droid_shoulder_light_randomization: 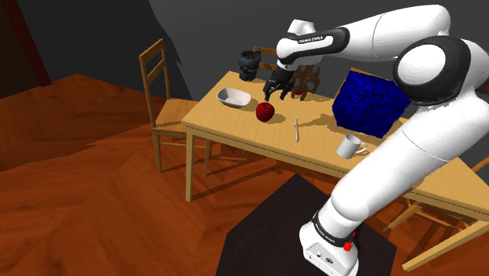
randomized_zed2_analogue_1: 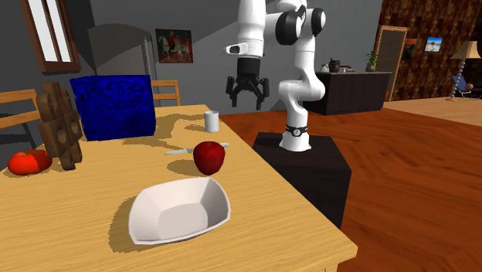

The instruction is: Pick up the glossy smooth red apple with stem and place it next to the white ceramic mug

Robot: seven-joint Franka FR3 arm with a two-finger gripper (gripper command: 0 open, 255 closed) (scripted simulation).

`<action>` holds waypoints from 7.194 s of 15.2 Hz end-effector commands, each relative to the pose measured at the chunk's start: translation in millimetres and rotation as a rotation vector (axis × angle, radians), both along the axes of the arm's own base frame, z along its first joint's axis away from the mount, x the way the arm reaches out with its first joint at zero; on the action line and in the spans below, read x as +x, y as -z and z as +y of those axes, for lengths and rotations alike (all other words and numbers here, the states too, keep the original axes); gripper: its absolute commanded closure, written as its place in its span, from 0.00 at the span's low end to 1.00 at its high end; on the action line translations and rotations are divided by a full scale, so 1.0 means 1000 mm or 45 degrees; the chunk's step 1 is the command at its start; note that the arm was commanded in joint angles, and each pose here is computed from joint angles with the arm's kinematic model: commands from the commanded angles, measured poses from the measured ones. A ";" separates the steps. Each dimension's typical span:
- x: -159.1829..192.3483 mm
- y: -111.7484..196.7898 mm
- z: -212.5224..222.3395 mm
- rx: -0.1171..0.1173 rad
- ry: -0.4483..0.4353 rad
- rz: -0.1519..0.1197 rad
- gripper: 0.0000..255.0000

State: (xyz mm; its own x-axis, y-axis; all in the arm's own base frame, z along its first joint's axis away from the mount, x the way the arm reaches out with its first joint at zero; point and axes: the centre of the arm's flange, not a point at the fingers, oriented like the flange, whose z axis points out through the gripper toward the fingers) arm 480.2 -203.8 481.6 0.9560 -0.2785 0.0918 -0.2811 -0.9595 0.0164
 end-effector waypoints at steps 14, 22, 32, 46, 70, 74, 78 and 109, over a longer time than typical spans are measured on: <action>0.079 0.069 -0.106 0.032 0.115 -0.064 0.00; 0.081 0.088 -0.106 0.032 0.115 -0.064 0.00; 0.081 0.088 -0.106 0.032 0.115 -0.064 1.00; 0.081 0.030 -0.106 0.032 0.115 -0.064 1.00; 0.081 -0.097 -0.106 0.032 0.115 -0.064 1.00; 0.053 -0.098 -0.134 0.032 0.115 -0.064 1.00; 0.014 -0.098 -0.170 0.032 0.115 -0.064 1.00; -0.283 -0.099 -0.451 0.032 0.115 -0.064 1.00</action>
